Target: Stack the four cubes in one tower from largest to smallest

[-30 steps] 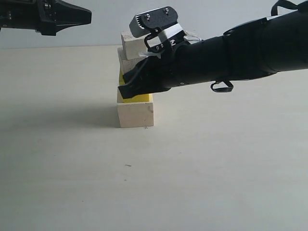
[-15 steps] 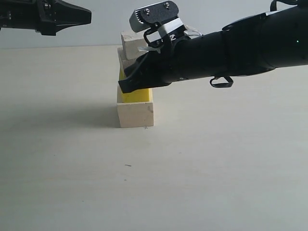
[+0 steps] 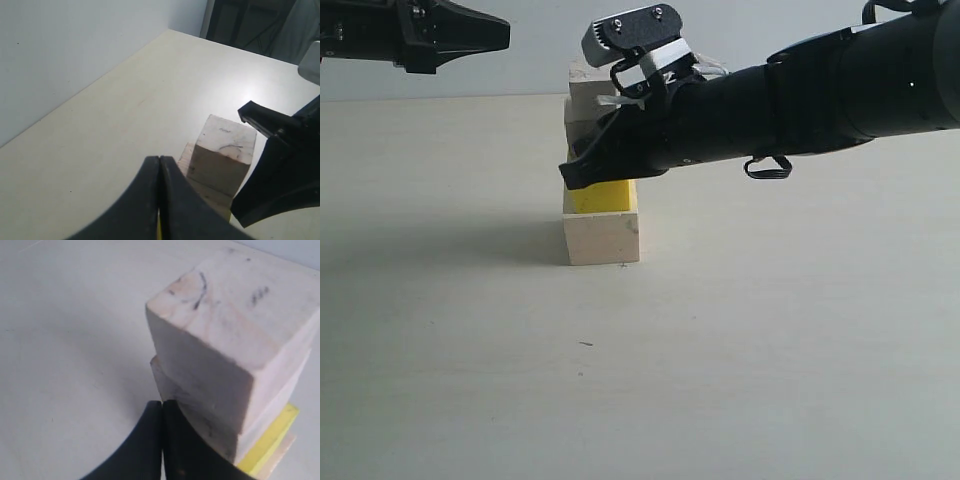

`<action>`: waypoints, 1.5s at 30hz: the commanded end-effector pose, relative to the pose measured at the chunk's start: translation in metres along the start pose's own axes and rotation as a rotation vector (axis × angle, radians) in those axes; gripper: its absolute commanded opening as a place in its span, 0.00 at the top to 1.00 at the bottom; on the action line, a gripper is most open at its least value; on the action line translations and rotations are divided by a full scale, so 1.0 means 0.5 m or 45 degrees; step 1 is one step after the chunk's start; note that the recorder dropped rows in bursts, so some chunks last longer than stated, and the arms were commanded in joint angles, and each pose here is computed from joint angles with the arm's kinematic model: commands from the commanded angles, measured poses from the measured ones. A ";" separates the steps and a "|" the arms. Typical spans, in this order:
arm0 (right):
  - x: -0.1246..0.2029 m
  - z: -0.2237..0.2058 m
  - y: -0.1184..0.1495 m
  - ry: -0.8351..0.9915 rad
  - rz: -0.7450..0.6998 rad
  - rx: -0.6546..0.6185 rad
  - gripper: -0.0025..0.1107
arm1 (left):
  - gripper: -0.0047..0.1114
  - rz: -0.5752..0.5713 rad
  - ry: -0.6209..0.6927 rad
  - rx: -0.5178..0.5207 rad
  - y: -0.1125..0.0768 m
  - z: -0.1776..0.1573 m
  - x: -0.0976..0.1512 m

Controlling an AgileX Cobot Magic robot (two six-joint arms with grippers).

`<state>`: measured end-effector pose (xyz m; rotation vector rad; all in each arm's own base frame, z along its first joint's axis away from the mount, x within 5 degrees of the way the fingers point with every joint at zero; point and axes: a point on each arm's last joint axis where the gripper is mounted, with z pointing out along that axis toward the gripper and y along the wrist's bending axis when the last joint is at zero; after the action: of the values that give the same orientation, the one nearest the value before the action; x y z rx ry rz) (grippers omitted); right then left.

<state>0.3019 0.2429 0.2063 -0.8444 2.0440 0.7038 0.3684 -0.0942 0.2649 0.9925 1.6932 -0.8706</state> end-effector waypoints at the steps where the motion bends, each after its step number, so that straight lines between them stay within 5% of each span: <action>1: -0.007 -0.001 0.001 -0.015 0.005 -0.002 0.98 | 0.96 0.000 -0.011 -0.006 -0.002 -0.004 -0.007; 14: 0.001 -0.020 0.016 0.112 0.062 -0.064 0.98 | 0.96 0.001 -0.003 -0.024 0.000 -0.004 -0.006; 21: -0.025 -0.100 0.039 0.019 0.026 -0.027 0.98 | 0.96 -0.015 -0.001 -0.032 0.001 -0.004 -0.006; 30: -0.038 -0.252 0.013 -0.227 -0.054 0.483 0.98 | 0.96 -0.052 0.003 -0.044 0.003 -0.005 -0.005; 37: -0.037 -0.298 -0.008 -0.285 -0.044 0.588 0.98 | 0.96 -0.100 0.001 -0.058 0.002 -0.007 -0.009; 45: 0.002 -0.229 -0.030 -0.122 -0.019 0.550 0.98 | 0.96 -0.130 0.004 -0.060 -0.012 -0.005 -0.006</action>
<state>0.2537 0.1467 0.2775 -0.5238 1.9531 0.2693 0.3661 -0.0927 0.2688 0.9052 1.7653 -0.8807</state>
